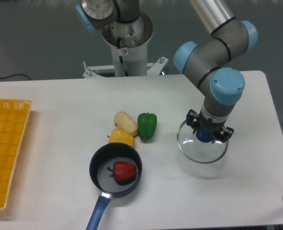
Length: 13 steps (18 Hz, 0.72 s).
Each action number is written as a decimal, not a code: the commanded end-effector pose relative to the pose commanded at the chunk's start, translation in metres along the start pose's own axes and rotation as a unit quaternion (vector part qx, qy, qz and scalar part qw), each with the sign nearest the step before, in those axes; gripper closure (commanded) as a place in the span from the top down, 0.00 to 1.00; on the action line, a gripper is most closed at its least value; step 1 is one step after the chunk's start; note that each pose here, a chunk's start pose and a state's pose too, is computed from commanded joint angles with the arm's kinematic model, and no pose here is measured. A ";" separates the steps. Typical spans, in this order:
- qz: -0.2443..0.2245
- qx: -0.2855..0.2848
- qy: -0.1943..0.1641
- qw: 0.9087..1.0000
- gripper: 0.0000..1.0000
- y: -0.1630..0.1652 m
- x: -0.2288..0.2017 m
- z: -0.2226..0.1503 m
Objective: Close the pot lid
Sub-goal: 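Lift the held glass lid slightly with the gripper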
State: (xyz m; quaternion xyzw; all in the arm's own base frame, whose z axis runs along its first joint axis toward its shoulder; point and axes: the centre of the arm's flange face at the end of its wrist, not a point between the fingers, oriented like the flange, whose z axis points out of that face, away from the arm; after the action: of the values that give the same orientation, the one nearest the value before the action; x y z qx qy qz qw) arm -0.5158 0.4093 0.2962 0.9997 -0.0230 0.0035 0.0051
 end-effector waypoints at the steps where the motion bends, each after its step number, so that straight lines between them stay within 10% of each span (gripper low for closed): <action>1: 0.001 0.000 -0.001 1.000 0.60 -0.001 0.000 0.000; 13: 0.018 0.003 -0.002 1.000 0.60 -0.023 0.035 -0.010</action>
State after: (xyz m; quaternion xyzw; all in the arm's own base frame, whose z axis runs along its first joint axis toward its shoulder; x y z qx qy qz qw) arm -0.4802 0.4305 0.3061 0.9992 -0.0406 0.0016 0.0017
